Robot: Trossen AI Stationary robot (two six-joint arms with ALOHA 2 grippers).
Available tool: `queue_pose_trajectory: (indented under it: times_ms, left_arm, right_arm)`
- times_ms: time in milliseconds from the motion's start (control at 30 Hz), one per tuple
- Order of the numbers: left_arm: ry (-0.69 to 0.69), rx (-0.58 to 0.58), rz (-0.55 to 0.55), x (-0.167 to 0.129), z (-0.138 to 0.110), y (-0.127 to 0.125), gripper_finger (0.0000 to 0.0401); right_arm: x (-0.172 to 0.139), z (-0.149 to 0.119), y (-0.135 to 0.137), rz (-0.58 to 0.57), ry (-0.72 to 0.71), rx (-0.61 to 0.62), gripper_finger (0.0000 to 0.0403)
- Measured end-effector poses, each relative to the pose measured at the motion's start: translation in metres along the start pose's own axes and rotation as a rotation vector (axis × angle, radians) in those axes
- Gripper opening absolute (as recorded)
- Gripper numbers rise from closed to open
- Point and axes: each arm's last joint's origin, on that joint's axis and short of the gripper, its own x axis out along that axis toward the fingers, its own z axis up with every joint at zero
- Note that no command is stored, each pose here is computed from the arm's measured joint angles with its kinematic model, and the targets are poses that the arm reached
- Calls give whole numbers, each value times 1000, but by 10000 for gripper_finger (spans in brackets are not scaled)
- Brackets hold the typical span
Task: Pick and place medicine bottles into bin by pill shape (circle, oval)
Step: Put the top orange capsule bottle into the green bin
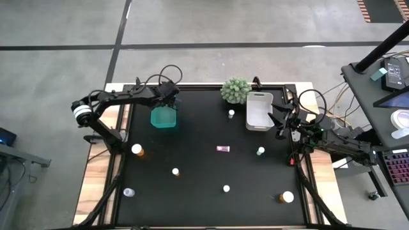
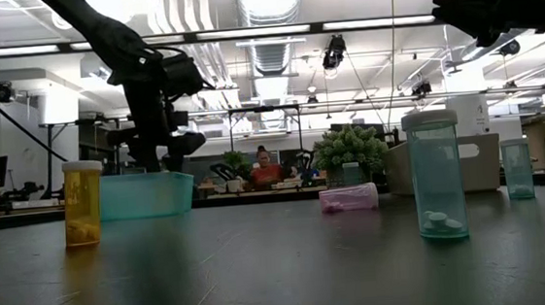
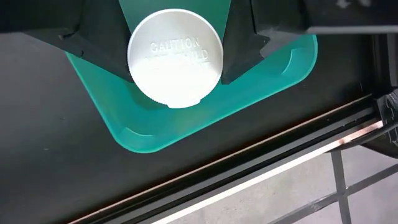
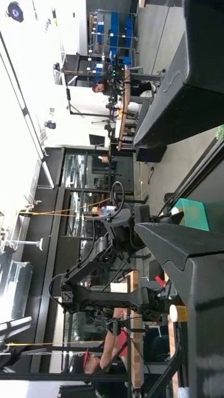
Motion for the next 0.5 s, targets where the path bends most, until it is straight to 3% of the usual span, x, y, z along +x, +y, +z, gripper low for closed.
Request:
queue_pose_trajectory:
  times_ms: [367,500]
  left_arm:
    - [3,11,-42,1,2,-1,198]
    - [3,10,-47,1,2,-1,224]
  right_arm:
    - [0,0,0,0,0,0,201]
    - [0,0,0,0,0,0,201]
